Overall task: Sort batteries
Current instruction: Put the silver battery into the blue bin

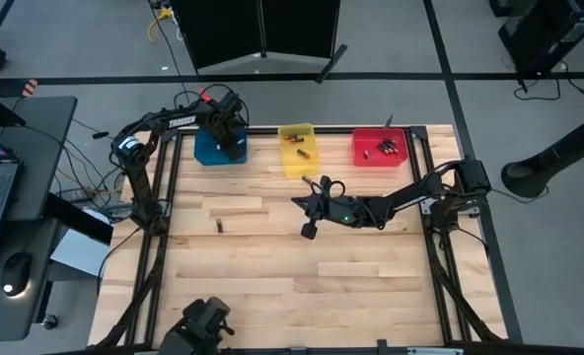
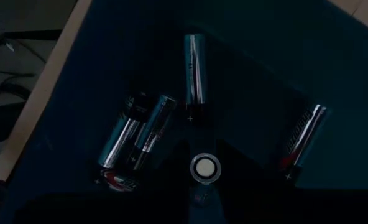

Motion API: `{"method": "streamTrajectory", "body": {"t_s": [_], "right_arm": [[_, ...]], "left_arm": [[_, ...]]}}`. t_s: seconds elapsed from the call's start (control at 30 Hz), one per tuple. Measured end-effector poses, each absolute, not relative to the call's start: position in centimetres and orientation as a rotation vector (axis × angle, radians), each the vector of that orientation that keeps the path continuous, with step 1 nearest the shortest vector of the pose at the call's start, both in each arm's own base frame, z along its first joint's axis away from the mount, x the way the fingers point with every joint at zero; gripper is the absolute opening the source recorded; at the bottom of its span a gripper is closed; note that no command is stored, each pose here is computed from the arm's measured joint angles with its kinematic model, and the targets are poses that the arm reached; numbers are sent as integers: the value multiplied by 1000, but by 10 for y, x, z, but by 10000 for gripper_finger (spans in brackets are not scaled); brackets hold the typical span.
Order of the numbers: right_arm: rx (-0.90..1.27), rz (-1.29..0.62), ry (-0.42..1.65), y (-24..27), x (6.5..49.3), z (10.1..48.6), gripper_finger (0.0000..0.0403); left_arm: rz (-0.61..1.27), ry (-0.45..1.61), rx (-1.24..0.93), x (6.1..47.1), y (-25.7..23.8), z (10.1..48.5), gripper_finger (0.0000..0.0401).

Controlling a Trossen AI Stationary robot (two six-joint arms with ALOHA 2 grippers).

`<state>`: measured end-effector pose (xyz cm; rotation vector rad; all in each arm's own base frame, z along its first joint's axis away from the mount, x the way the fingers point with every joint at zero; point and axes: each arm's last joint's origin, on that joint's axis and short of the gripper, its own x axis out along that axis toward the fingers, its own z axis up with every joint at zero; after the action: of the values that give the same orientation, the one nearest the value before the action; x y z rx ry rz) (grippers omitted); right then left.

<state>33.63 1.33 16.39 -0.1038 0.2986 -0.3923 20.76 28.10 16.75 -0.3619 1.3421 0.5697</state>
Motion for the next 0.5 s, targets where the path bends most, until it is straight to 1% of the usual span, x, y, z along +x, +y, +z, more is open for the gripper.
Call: {"method": "streamTrajectory", "body": {"t_s": [0.23, 0.37, 0.43, 0.5], "right_arm": [[-105, -392, 299, 13, 336, 164, 6], [-105, -391, 299, 14, 336, 164, 14], [-105, -391, 300, 14, 336, 164, 18], [-104, -391, 299, 13, 336, 164, 17]], "left_arm": [[559, 1361, -368, 210, 284, 157, 55], [585, 1351, -376, 210, 285, 159, 55], [587, 1350, -373, 211, 286, 161, 69], [584, 1353, -374, 212, 287, 163, 99]]}}
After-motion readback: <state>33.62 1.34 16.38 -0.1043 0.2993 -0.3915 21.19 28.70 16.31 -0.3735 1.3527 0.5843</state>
